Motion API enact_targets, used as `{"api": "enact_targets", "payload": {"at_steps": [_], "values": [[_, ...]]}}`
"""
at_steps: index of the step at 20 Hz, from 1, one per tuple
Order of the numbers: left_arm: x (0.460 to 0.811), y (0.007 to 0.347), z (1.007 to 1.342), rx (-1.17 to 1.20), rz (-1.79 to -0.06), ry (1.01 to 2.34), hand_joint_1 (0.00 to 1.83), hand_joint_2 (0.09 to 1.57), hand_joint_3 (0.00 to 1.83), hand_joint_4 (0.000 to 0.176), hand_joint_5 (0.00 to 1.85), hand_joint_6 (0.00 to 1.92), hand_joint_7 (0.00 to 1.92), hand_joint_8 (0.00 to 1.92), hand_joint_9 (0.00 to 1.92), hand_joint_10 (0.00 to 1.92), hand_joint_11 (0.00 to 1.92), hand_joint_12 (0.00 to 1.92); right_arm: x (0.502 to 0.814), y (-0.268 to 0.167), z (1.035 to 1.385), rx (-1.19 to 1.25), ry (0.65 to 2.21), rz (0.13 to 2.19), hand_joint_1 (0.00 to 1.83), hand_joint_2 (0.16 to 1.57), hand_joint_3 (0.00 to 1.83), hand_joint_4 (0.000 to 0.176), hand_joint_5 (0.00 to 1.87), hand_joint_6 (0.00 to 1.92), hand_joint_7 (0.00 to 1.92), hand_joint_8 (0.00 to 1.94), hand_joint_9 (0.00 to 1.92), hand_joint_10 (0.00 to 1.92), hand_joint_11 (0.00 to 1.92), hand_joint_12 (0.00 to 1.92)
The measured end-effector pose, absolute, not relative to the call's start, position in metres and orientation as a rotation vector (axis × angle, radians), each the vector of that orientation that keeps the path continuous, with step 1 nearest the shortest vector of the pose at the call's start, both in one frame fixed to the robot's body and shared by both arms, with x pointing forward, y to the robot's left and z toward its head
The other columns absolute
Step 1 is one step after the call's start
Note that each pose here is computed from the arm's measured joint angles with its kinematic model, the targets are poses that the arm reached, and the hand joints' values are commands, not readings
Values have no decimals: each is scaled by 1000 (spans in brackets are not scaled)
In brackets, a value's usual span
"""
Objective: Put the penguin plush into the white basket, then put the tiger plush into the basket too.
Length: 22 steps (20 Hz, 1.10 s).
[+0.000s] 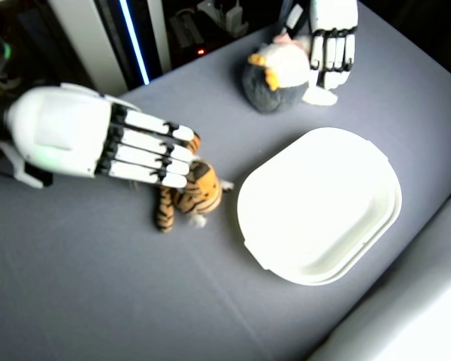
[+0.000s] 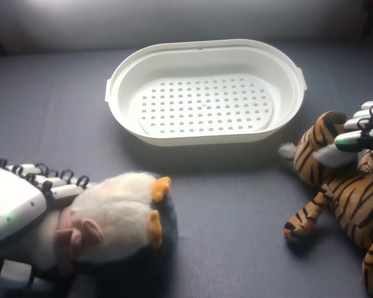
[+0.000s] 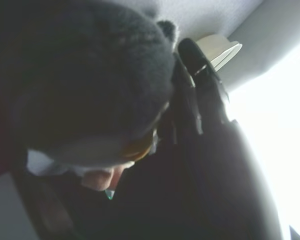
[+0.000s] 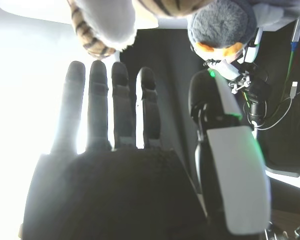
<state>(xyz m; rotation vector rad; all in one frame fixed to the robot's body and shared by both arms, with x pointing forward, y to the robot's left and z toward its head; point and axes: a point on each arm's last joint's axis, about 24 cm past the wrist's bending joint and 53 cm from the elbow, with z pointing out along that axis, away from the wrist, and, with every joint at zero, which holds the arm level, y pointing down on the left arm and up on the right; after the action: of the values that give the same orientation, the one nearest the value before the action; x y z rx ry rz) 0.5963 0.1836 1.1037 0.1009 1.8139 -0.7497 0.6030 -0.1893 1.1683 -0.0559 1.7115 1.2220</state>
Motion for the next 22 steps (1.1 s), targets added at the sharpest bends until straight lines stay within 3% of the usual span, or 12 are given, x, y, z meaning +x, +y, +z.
{"api": "enact_targets", "payload": {"at_steps": [2, 3, 5, 8, 12, 14, 16, 18, 19, 20, 21, 22], "values": [[599, 181, 1104, 92, -750, 1803, 1251, 1153, 2, 0, 982, 767, 855, 1421, 975, 1394, 966, 1665, 603, -189, 1168, -56, 1712, 1221, 535, 1309, 5, 82, 396, 4, 322, 0, 299, 0, 265, 199], [599, 182, 1104, 86, -752, 1804, 1249, 1157, 1, 0, 983, 775, 836, 1437, 920, 1416, 923, 1680, 603, -189, 1168, -56, 1713, 1221, 559, 1308, 2, 80, 397, 3, 322, 0, 301, 1, 273, 200], [601, 182, 1107, 78, -753, 1795, 1238, 1149, 1, 0, 980, 809, 865, 1353, 920, 1237, 882, 1592, 603, -189, 1168, -55, 1714, 1221, 588, 1302, 0, 78, 411, 5, 334, 4, 320, 6, 288, 204], [609, 182, 1132, 90, -758, 1732, 1254, 1148, 0, 0, 1021, 691, 852, 1404, 915, 1245, 896, 1661, 603, -189, 1168, -52, 1714, 1224, 622, 1300, 0, 57, 428, 7, 349, 5, 333, 7, 295, 203], [634, 175, 1204, 123, -790, 1517, 1267, 1116, 0, 0, 1095, 583, 909, 1307, 878, 1156, 813, 1574, 603, -190, 1168, -50, 1715, 1225, 641, 1299, 0, 73, 418, 3, 347, 4, 337, 5, 307, 201], [648, 163, 1238, 139, -819, 1418, 1236, 1115, 3, 0, 1014, 798, 958, 1158, 880, 1100, 787, 1610, 604, -190, 1168, -49, 1716, 1222, 588, 1311, 3, 77, 407, 2, 332, 2, 314, 1, 283, 187], [665, 150, 1262, 172, -823, 1367, 1234, 1093, 0, 16, 1032, 846, 1021, 985, 956, 765, 747, 1327, 604, -191, 1168, -51, 1714, 1222, 556, 1311, 2, 83, 409, 2, 344, 5, 321, 3, 287, 187], [691, 137, 1281, 184, -809, 1361, 1368, 1076, 2, 0, 1045, 837, 1027, 839, 997, 1081, 795, 1067, 605, -191, 1167, -51, 1715, 1218, 545, 1318, 5, 72, 419, 5, 356, 8, 337, 9, 312, 196], [709, 135, 1290, 162, -801, 1360, 1255, 1097, 2, 5, 1012, 888, 1011, 961, 974, 787, 831, 1135, 606, -191, 1167, -53, 1713, 1221, 541, 1319, 4, 83, 409, 0, 345, 2, 329, 4, 300, 190], [721, 137, 1293, 141, -792, 1362, 1240, 1101, 0, 0, 987, 887, 1038, 979, 1039, 610, 829, 1187, 605, -190, 1167, -54, 1709, 1228, 543, 1320, 4, 77, 414, 3, 349, 4, 332, 5, 311, 194], [739, 140, 1285, 110, -771, 1406, 1351, 1079, 0, 0, 1008, 804, 1065, 847, 1024, 1011, 804, 1173, 605, -189, 1165, -63, 1715, 1227, 542, 1316, 1, 78, 419, 5, 356, 6, 346, 10, 328, 201], [747, 139, 1278, 98, -761, 1437, 1371, 1086, 2, 0, 976, 819, 1031, 898, 1011, 1121, 812, 1149, 606, -188, 1163, -64, 1721, 1226, 516, 1316, 2, 82, 418, 3, 359, 5, 350, 9, 330, 198]]}}
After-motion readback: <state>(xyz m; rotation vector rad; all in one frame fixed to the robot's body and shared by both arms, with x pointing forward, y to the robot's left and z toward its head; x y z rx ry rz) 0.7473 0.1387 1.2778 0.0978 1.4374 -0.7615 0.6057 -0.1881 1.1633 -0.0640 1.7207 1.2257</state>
